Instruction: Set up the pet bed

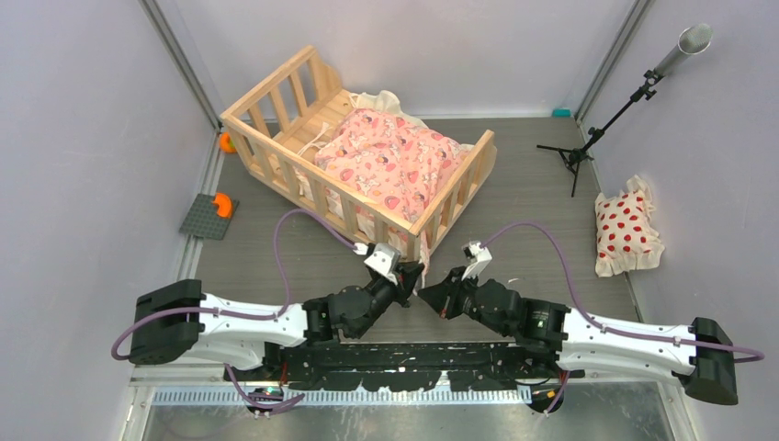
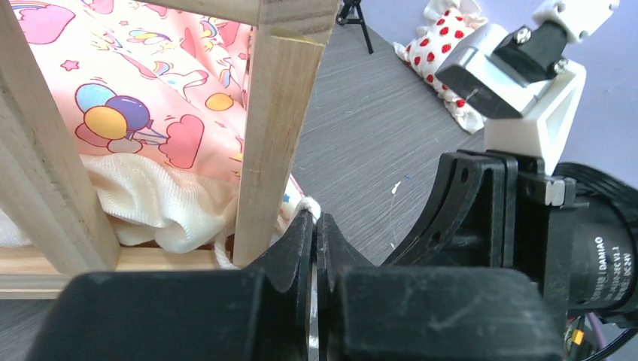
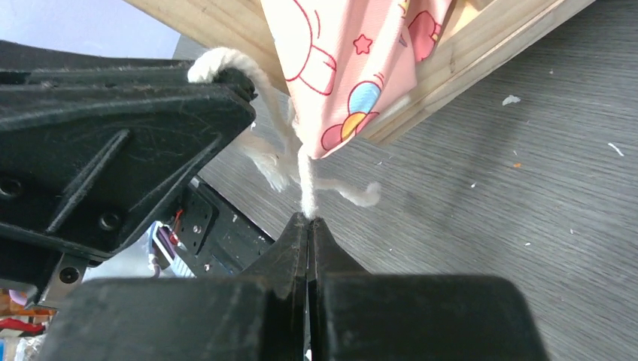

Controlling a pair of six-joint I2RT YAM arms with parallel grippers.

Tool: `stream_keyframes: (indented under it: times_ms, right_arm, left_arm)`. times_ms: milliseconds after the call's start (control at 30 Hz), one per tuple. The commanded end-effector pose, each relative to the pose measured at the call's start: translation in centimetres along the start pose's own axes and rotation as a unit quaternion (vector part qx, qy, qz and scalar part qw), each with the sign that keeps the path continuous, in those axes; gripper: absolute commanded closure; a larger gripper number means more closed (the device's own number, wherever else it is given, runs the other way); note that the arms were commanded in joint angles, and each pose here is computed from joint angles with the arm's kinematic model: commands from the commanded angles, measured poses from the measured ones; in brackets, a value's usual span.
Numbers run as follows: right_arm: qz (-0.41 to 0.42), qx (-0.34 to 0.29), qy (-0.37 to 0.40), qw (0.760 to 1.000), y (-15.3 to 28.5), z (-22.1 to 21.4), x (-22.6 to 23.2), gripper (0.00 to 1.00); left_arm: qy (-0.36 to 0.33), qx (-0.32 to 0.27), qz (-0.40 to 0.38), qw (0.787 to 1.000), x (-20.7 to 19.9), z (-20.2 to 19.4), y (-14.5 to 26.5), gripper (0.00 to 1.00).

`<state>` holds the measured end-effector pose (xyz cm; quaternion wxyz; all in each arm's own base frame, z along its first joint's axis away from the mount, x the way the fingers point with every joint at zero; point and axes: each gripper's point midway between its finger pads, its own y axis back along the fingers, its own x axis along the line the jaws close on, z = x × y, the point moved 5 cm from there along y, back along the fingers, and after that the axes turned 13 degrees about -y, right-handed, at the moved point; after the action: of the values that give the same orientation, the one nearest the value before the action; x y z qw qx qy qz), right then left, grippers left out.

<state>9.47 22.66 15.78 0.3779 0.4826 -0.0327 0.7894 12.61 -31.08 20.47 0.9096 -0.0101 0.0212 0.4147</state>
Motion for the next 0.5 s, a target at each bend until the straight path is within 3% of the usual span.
stream_keyframes:
  times_ms: [0,467]
  right_arm:
    - [0.053,0.001,-0.024,0.998,0.3,0.1,1.8,0.99]
    - [0.086,-0.025,-0.066,0.994,0.6,1.4,3.5,0.99]
  left_arm:
    - [0.046,-0.033,0.018,0.998,0.0,1.2,-0.5,1.0]
    - [0.065,-0.028,0.033,0.997,0.5,-0.6,-0.3,1.0]
